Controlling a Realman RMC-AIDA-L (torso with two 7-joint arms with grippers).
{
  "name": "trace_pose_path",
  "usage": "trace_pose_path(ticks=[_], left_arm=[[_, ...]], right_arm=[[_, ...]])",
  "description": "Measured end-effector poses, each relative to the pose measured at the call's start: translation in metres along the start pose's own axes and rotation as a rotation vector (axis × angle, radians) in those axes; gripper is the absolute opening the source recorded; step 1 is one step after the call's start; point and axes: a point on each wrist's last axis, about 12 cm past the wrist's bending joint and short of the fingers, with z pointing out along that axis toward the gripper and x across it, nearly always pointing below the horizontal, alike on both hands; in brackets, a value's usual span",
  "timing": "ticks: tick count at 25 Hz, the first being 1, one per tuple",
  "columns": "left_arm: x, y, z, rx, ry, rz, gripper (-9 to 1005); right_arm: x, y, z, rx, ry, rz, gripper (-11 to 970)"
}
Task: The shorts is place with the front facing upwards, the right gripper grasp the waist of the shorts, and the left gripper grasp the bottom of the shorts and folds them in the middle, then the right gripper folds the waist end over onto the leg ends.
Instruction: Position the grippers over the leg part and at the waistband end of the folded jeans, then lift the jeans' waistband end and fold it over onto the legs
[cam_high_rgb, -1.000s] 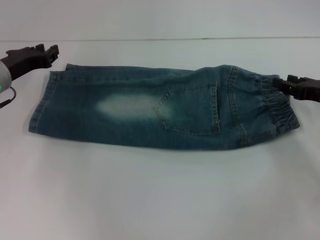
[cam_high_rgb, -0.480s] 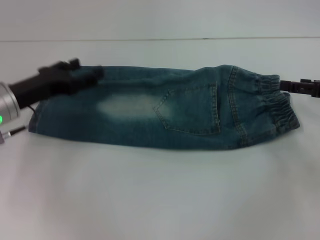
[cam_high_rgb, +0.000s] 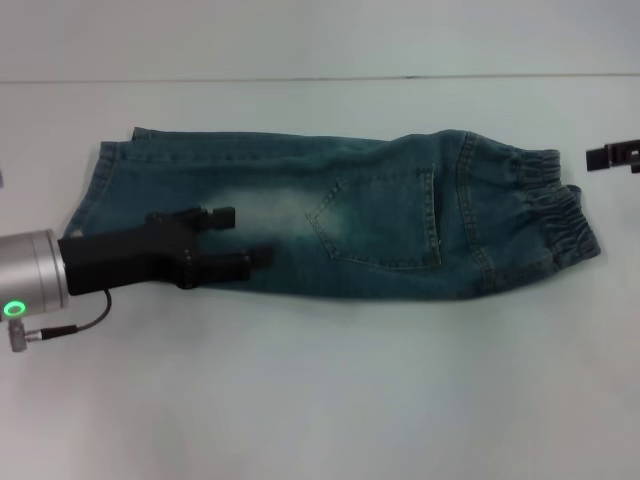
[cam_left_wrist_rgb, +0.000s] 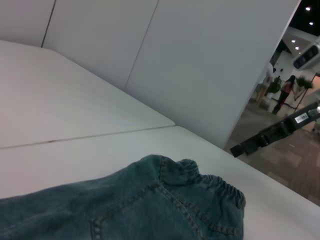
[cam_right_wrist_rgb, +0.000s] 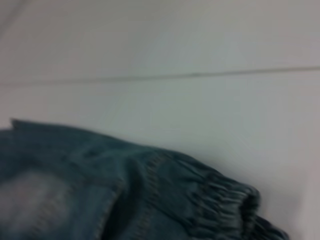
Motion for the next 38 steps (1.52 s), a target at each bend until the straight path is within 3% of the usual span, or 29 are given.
trace_pose_path(ticks=[5, 8, 26, 29, 38], left_arm=[[0.004, -0.001, 0.003, 0.004, 0.014, -0.006, 933], [0.004, -0.001, 0.004, 0.003, 0.018, -0.007, 927], [0.005, 0.000, 0.008, -0.022, 0.024, -0.011, 893], [0.005, 0.000, 0.009, -0.019, 0.024, -0.011, 887], [0.009, 0.000, 0.011, -0.023, 0.025, -0.020, 870]], right_arm=[[-0.014, 0.011, 0.019, 0.122, 0.135, -0.077, 948], [-0.015, 0.016, 0.028, 0.138, 0.169, -0.105, 948], [-0.002, 0.041, 0.069, 0.086, 0.241, -0.170, 945], [-0.001, 0.044, 0.072, 0.080, 0.245, -0.183, 902], [0.001, 0.046, 0.075, 0.067, 0.250, -0.220, 556]])
